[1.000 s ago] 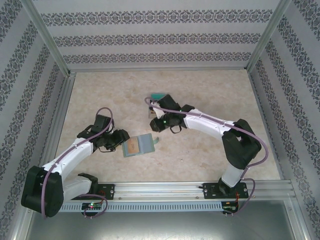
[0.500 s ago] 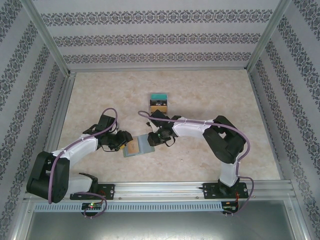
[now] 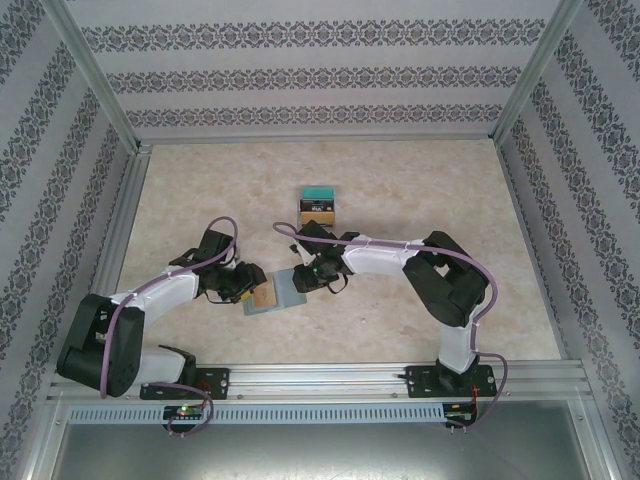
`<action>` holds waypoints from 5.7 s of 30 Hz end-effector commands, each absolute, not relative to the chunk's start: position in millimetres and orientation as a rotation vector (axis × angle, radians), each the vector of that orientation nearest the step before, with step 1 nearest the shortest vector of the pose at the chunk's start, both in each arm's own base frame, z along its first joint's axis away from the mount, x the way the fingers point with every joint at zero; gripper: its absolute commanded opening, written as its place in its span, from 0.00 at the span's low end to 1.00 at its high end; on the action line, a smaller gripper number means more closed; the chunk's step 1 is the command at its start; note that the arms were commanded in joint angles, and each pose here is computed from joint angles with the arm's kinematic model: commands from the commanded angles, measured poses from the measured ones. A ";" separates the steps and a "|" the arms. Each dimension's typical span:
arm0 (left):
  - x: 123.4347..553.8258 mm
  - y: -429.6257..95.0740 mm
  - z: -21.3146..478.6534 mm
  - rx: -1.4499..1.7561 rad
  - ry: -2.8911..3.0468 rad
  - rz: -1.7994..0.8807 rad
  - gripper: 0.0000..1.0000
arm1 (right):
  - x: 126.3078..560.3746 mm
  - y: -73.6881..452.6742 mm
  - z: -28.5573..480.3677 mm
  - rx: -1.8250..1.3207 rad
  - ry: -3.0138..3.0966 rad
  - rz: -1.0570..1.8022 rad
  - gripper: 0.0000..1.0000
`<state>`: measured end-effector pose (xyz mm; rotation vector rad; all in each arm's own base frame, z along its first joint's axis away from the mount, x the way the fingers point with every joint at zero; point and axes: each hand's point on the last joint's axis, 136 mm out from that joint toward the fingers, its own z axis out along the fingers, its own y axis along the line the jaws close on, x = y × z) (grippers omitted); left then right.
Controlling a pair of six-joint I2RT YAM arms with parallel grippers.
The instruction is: Take the credit cards out of the card holder
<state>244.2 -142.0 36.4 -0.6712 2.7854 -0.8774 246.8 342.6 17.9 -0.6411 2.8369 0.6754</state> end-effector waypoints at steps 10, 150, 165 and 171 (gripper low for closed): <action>234.1 -127.8 40.8 -0.667 2.784 -0.756 0.49 | 236.2 341.0 -3.6 -0.642 2.906 0.633 0.22; 240.9 -164.1 37.2 -0.499 2.788 -0.850 0.92 | 226.6 345.0 -10.7 -0.640 2.936 0.650 0.27; 245.6 -183.7 52.8 -0.424 2.720 -1.022 0.99 | 226.0 345.3 -11.6 -0.643 2.940 0.649 0.27; 247.2 -188.8 56.8 -0.422 2.688 -1.080 1.00 | 225.9 346.0 -11.7 -0.643 2.940 0.652 0.27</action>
